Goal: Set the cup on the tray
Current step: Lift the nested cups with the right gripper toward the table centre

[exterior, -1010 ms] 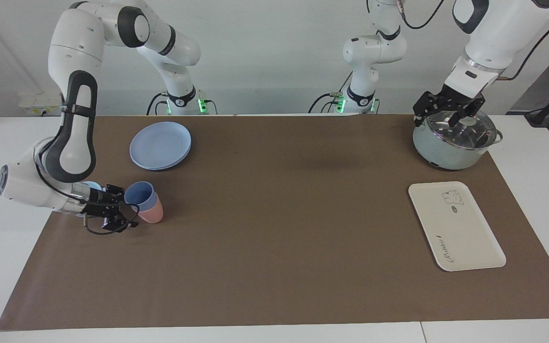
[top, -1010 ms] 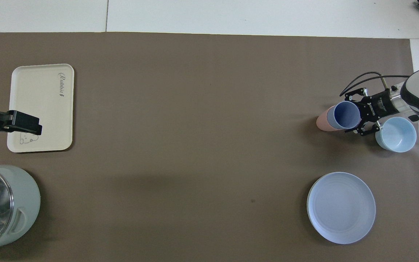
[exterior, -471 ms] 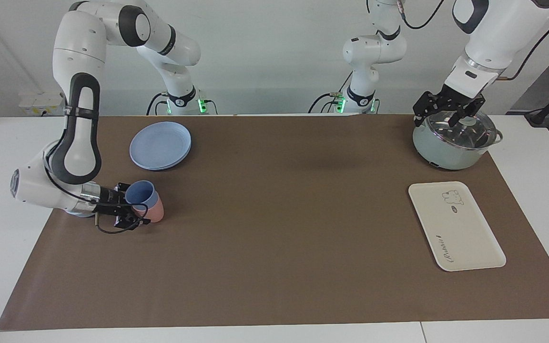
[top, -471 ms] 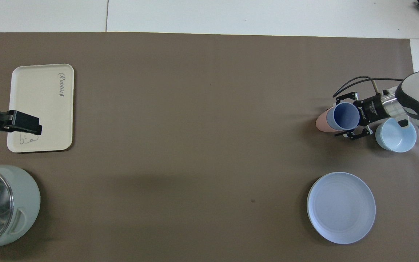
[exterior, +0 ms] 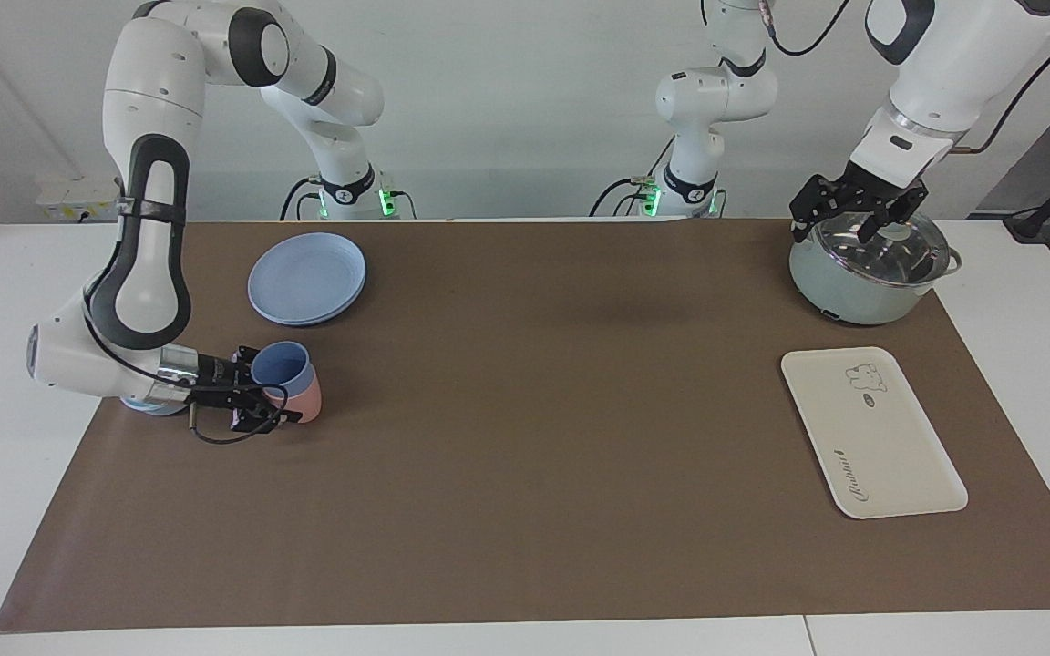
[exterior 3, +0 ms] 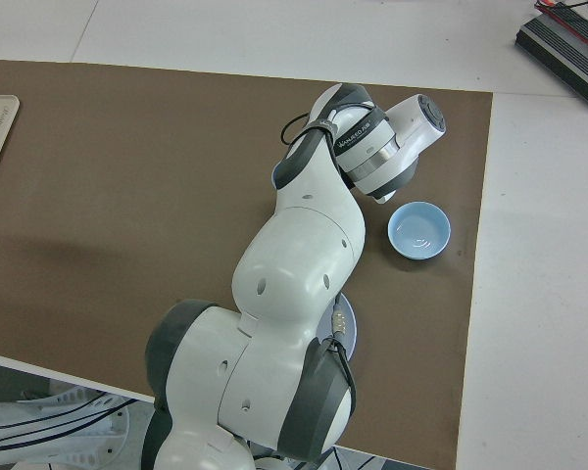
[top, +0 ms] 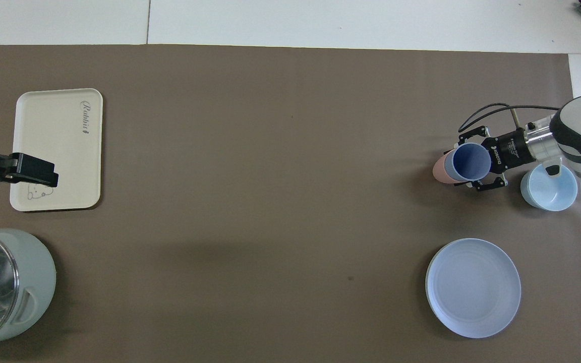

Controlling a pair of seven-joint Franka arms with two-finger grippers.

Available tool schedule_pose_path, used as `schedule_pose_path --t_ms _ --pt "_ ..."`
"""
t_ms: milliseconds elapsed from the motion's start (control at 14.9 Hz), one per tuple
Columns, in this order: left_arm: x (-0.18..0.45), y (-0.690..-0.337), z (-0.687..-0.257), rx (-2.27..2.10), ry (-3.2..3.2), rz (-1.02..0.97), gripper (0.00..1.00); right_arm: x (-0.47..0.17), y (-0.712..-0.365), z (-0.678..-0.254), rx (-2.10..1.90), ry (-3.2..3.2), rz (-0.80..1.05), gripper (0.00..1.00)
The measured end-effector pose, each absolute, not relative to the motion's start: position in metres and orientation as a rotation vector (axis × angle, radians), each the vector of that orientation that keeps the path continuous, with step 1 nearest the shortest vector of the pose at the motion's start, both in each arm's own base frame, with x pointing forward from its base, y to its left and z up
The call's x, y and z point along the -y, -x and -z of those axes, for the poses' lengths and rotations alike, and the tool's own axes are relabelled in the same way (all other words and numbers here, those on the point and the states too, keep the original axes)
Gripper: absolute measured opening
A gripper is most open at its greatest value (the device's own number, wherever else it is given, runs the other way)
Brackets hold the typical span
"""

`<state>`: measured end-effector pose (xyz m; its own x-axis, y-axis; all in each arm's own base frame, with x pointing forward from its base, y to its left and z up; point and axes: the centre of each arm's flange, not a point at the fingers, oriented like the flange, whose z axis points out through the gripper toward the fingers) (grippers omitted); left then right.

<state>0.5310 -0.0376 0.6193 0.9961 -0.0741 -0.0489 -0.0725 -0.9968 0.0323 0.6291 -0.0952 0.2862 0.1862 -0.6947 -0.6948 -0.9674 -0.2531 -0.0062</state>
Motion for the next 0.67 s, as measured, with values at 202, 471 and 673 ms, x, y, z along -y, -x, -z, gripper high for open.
schedule_pose_path --t_ms 202,471,673 --pt "0.038 -0.531 -0.619 0.114 -3.108 0.078 1.00 0.058 -0.632 -0.310 -1.575 2.035 -0.823 0.78" --pt "0.038 -0.531 -0.619 0.114 -3.108 0.078 1.00 -0.012 -0.632 -0.355 -1.658 2.040 -0.820 0.78" --pt "0.038 -0.531 -0.619 0.114 -3.108 0.078 1.00 -0.056 -0.626 -0.382 -1.679 2.055 -0.821 0.78"
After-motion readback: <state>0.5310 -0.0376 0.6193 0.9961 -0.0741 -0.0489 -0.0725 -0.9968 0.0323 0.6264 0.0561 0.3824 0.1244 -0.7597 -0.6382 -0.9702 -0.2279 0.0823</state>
